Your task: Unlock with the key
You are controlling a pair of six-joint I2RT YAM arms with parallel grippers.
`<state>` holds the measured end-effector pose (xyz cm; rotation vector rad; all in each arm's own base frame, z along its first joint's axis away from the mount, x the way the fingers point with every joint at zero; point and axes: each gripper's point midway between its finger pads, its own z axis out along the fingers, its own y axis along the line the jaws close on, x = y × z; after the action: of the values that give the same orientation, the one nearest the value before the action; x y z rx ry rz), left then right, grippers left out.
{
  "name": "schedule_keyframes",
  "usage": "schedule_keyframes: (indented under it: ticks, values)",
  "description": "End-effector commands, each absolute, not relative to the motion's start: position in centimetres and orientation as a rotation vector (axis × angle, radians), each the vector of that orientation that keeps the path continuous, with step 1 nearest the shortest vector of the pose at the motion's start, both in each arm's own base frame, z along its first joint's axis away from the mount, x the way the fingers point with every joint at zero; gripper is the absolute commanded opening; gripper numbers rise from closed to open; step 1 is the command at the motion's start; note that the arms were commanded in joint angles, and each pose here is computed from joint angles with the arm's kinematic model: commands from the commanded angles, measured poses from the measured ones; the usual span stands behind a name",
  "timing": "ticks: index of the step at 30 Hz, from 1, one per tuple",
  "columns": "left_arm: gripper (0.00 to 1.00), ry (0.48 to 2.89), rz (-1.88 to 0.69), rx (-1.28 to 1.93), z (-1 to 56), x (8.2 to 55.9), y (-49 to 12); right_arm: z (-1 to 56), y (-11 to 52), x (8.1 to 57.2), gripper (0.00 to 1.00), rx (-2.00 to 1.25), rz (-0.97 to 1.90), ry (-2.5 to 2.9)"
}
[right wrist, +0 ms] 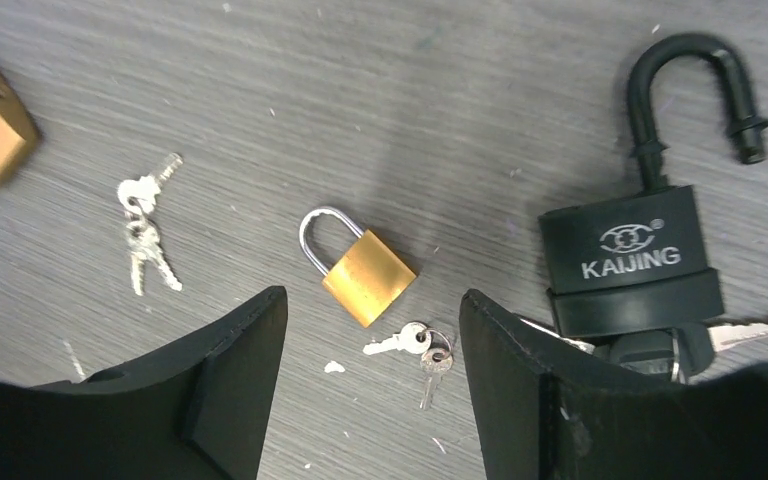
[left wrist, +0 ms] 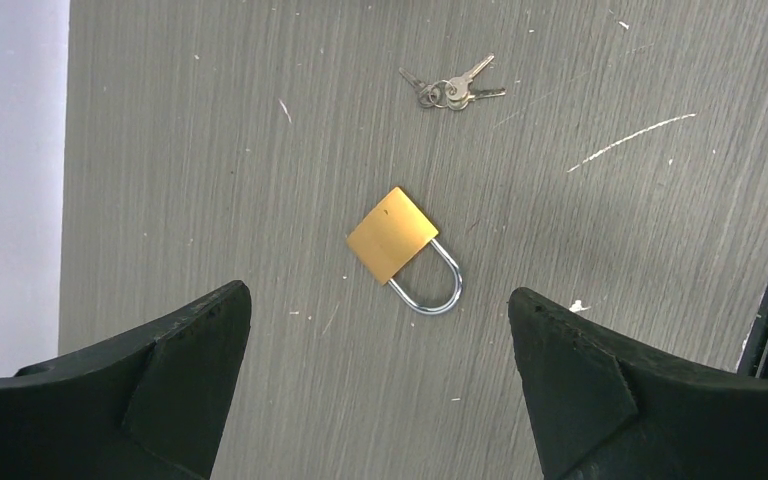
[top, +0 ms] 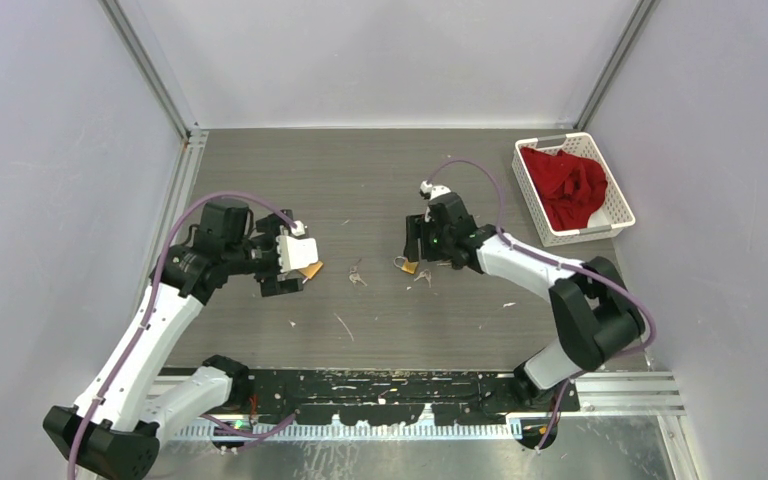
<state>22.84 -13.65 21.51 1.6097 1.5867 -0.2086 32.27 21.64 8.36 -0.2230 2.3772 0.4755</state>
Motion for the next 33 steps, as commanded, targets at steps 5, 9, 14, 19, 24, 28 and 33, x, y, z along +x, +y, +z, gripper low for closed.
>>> schedule_keyframes:
  ticks: [5, 9, 14, 19, 24, 28, 33]
  values:
    - [0.99, 1.562, -0.209, 1.575, 23.2, 22.5, -13.8, 6.0, 22.5, 31.9, 0.66, -0.313, 0.368, 2.422]
    - [0.99, 1.555, -0.208, 1.569, 23.5, 22.5, -13.9, 5.7, 21.5, 30.7, 0.58, -0.208, 0.365, 2.434]
    - [0.99, 1.553, -0.218, 1.567, 23.4, 22.4, -14.0, 4.9, 20.8, 29.4, 0.53, -0.134, 0.368, 2.445]
    - [0.99, 1.549, -0.216, 1.563, 23.6, 22.4, -14.0, 3.5, 20.6, 29.4, 0.5, -0.129, 0.337, 2.475]
    - [0.99, 1.54, -0.216, 1.561, 23.7, 22.2, -14.0, 3.4, 20.9, 30.0, 0.47, -0.148, 0.322, 2.477]
    - [0.99, 1.526, -0.212, 1.561, 23.9, 22.1, -14.0, 3.0, 20.6, 29.8, 0.4, -0.156, 0.309, 2.488]
    - [0.99, 1.523, -0.218, 1.562, 23.9, 22.0, -14.1, 2.6, 20.6, 29.2, 0.17, -0.153, 0.325, 2.5]
